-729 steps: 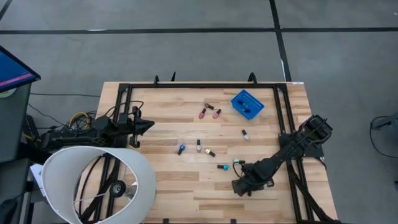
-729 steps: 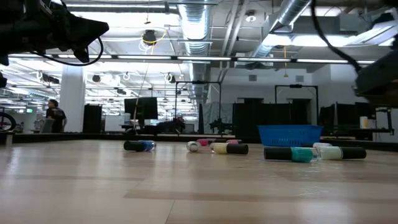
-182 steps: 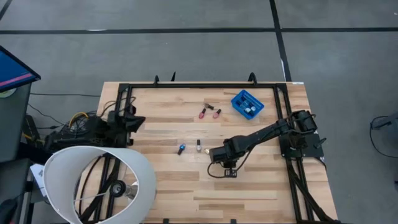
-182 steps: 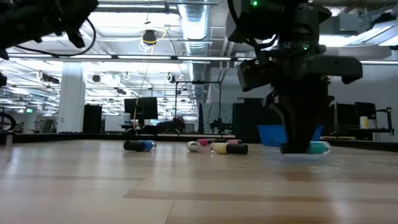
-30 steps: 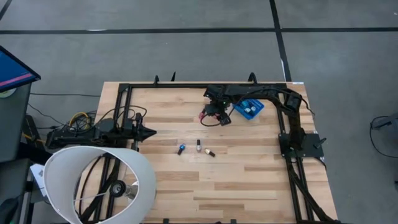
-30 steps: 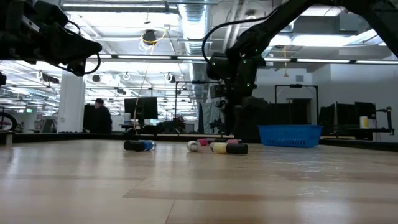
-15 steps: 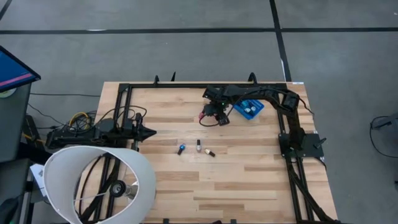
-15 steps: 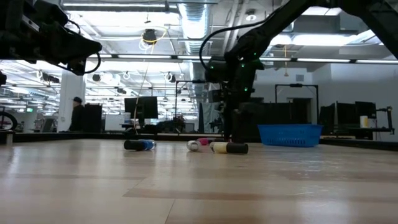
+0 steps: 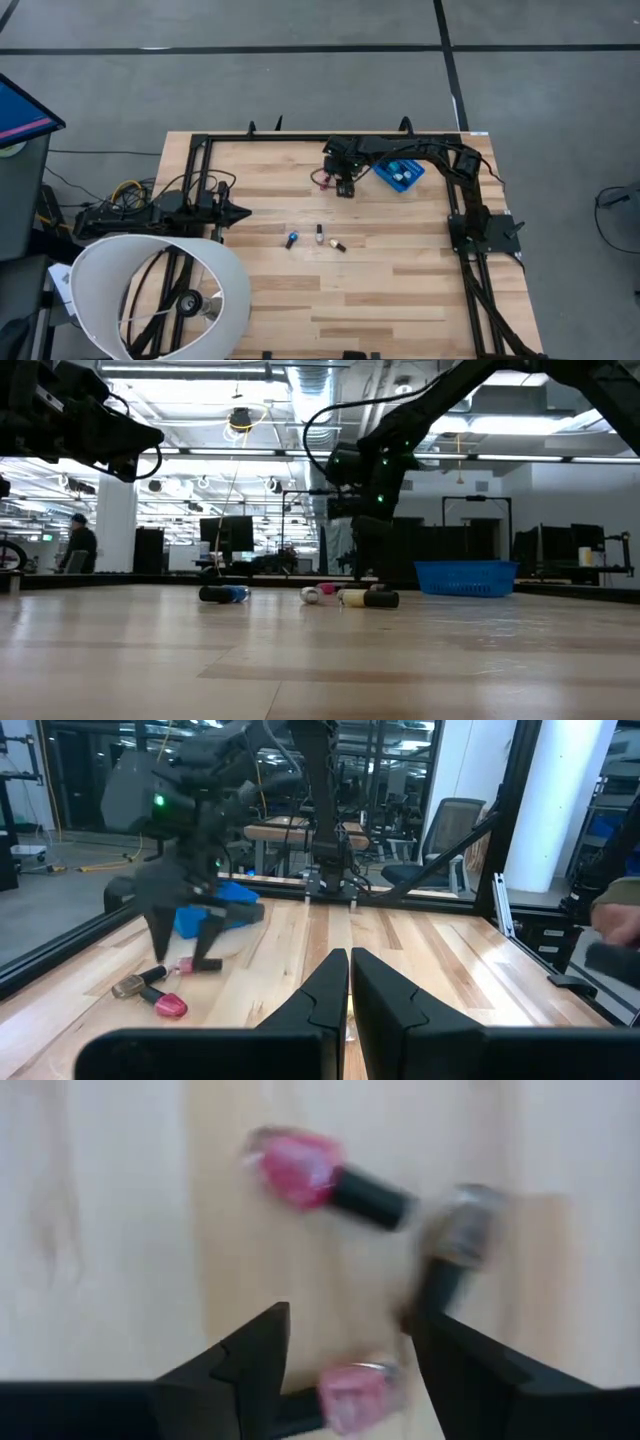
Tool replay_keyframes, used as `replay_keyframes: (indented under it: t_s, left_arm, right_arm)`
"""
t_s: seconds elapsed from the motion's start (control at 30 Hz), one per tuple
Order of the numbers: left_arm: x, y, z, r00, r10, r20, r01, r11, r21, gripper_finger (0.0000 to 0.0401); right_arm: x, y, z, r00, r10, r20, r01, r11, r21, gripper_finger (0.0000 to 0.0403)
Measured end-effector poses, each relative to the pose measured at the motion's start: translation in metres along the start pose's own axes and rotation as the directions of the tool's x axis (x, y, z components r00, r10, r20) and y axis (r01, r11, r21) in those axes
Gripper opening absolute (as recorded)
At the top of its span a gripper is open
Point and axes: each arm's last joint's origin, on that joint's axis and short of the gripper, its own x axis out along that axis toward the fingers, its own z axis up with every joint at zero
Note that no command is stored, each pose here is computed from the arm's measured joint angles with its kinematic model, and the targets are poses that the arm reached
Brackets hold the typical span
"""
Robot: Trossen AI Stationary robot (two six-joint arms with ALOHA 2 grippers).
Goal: Pick & Place Nail Polish
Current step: Put the pink nail polish bottle into the blue bin
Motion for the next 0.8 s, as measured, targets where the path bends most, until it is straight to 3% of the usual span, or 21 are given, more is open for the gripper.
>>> replay_keyframes:
  t_s: [0.13,0.23,0.33,0.8]
  left_arm:
    - [0.000,0.000,0.000,1.000,0.000,0.000,0.000,1.000,0.000,0.0011]
    - [0.000,0.000,0.000,1.000,0.000,0.000,0.000,1.000,0.000,0.0011]
    - [0.000,0.000,0.000,1.000,0.000,0.000,0.000,1.000,0.000,0.0011]
    - [0.000,0.000,0.000,1.000,0.000,0.000,0.000,1.000,0.000,0.0011]
  right_arm:
    - [-0.015,-0.005,0.005,0.993,-0.114,-0.044,0.120,0.972,0.200,0.0213]
    - [-0.022,-0.010,0.002,0.990,-0.092,-0.102,0.124,0.917,0.379,0.0218]
    - [-0.021,-0.012,-0.004,0.987,-0.079,-0.142,0.139,0.865,0.482,0.0221]
    - [-0.009,-0.013,-0.008,0.990,-0.061,-0.124,0.122,0.804,0.582,0.0221]
